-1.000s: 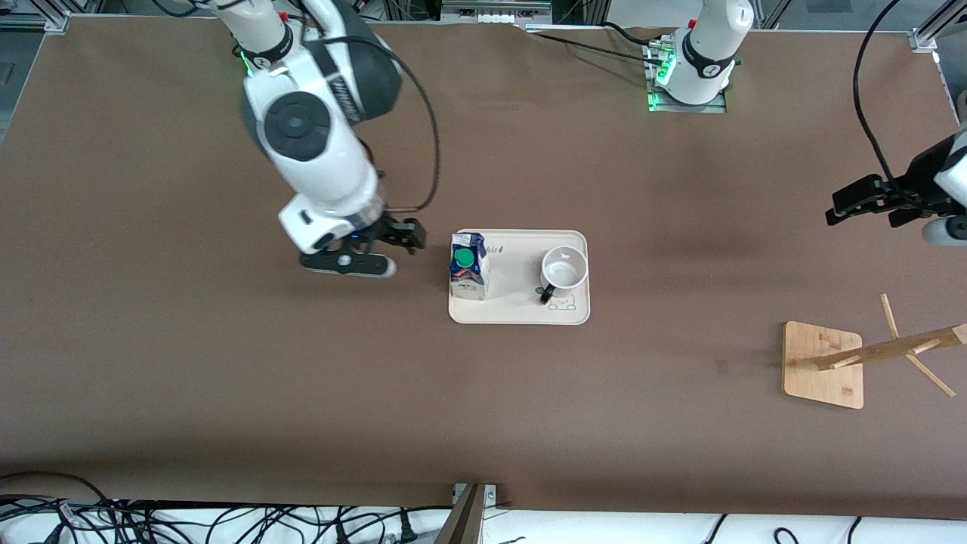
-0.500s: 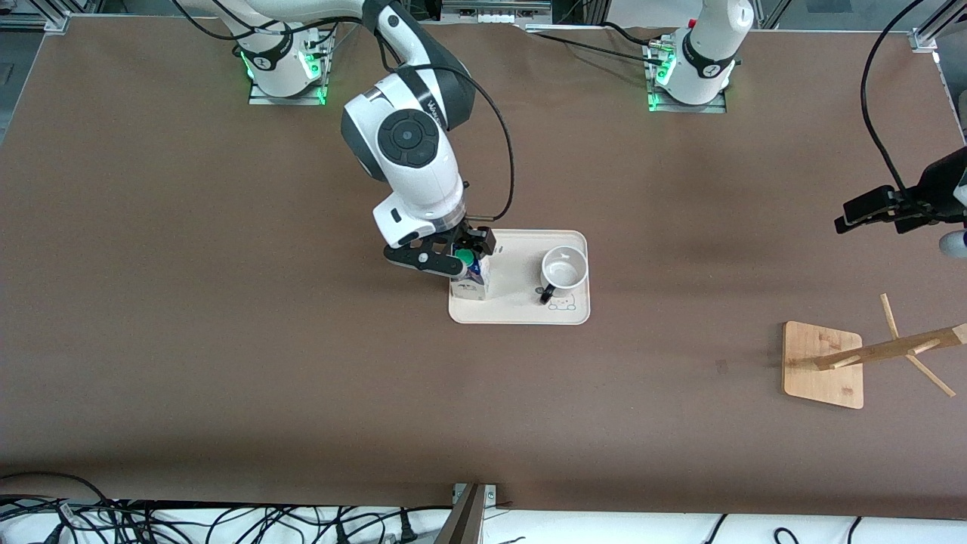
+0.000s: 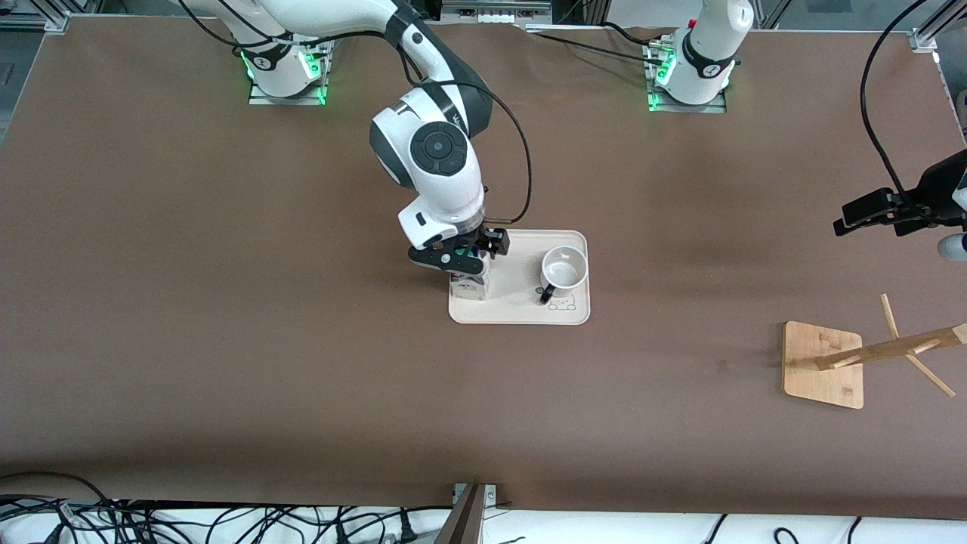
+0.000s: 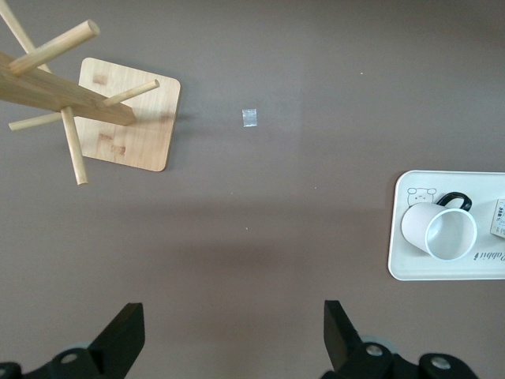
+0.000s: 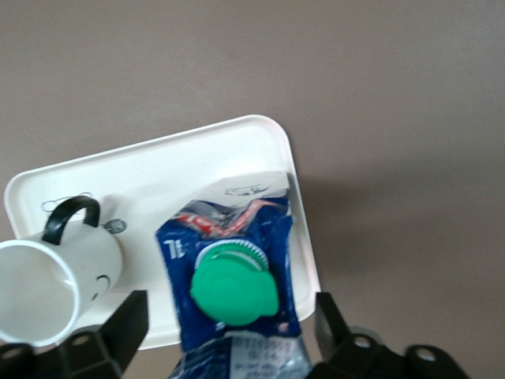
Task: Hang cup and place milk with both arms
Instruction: 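Grasp the blue milk carton with the right gripper, then carry the carton off the tray while the left gripper reaches the mug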
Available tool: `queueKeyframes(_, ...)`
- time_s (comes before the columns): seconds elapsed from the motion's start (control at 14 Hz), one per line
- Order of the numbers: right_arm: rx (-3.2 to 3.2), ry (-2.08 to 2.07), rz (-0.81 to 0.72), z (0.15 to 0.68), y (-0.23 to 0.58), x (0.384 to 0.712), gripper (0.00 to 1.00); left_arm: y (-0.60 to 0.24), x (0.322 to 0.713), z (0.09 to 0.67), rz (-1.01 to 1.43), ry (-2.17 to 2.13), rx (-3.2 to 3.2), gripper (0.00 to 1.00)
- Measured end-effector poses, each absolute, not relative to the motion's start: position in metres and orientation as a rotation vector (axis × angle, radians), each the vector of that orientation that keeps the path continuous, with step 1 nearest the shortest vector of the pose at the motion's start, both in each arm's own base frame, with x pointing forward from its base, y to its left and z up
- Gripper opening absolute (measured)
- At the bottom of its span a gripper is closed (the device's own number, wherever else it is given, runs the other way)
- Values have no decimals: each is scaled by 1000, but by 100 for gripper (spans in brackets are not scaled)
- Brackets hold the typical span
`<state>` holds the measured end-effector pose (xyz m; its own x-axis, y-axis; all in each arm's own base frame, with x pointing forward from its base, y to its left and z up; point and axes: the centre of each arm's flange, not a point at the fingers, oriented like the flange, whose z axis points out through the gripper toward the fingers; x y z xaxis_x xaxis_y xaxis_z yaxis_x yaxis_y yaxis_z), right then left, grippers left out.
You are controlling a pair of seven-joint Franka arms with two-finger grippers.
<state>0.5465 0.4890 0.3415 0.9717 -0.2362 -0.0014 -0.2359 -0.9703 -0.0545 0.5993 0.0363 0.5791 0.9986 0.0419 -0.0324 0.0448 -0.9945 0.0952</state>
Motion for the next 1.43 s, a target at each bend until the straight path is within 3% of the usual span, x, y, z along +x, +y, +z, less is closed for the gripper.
queueKeyframes(0.29,-3077,326,-11,339,485,549,40,30,601,573,-66,44,3043,100)
queueKeyframes(0.57,-3101,272,1,375,452,566,39,1,611,548,-137,-39,3034,100)
queueKeyframes(1.0,-3121,1,189,455,257,631,39,-91,622,490,-284,-266,3011,100)
queueKeyframes(1.21,-3118,-159,268,436,162,645,40,-145,622,467,-305,-384,3000,100)
queueKeyframes(1.43,-3117,-204,276,391,106,637,40,-193,617,436,-371,-449,2925,100)
